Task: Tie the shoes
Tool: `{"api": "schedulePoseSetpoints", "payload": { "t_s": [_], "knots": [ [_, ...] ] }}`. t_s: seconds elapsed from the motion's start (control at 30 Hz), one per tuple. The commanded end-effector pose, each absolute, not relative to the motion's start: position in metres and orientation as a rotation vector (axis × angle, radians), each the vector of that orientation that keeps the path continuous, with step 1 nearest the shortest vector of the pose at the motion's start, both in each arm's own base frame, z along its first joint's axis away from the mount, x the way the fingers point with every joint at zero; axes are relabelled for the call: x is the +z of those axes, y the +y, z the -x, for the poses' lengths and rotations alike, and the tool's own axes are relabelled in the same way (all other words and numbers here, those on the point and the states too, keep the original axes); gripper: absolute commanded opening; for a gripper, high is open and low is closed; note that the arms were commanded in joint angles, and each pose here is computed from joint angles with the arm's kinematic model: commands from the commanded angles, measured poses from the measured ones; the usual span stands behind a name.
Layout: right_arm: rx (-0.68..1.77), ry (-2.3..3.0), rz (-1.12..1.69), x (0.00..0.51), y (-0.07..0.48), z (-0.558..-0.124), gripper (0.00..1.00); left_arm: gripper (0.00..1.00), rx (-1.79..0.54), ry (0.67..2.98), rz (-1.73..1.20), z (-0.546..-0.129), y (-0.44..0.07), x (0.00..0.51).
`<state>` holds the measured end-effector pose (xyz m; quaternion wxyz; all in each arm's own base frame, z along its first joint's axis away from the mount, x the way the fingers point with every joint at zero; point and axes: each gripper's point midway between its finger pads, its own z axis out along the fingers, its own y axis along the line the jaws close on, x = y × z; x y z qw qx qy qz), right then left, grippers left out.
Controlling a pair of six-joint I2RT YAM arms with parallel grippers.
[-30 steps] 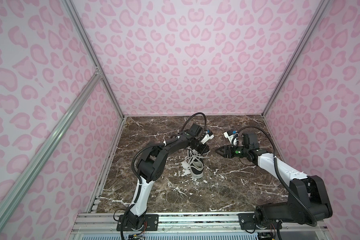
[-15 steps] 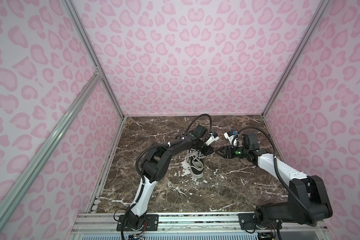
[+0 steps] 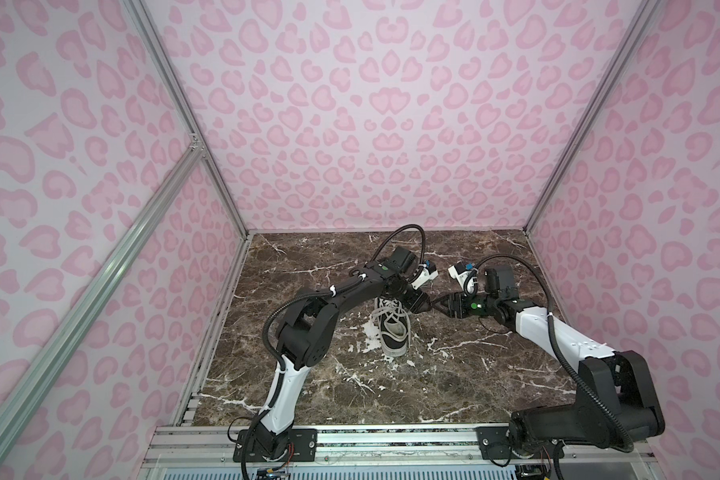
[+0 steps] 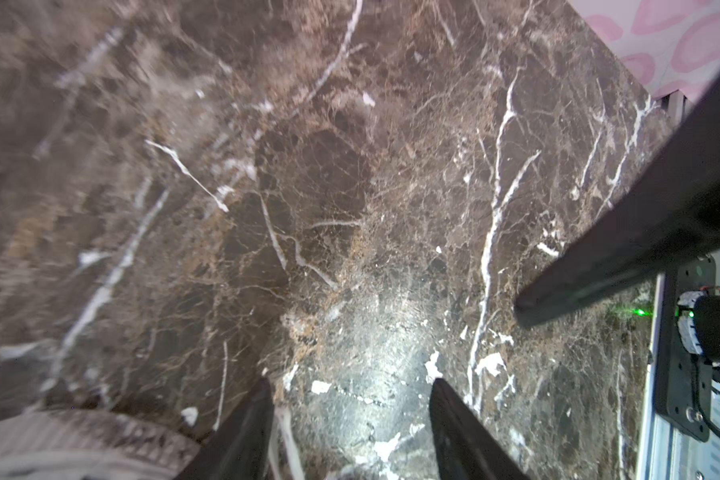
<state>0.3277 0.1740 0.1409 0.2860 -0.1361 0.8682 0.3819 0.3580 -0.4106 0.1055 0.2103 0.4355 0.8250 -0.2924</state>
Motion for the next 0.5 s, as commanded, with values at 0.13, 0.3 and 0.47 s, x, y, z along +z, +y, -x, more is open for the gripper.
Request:
{"api": "schedulePoseSetpoints", "payload": {
  "t_s": [0.13, 0.3, 0.47],
  "knots": [
    [0.936, 2.387, 0.409, 0.132, 0.189, -0.328, 0.57, 0.65, -0.714, 2.296, -1.116, -0.372, -0.372, 0.136],
    [0.870, 2.467, 0.392, 0.118, 0.207, -0.328, 0.57, 0.63, -0.680, 2.361, -1.031, -0.358, -0.323, 0.129],
    [0.886, 2.552, 0.379, 0.094, 0.223, -0.318, 0.54, 0.61, -0.748, 2.429, -0.920, -0.336, -0.287, 0.114]
  ]
}}
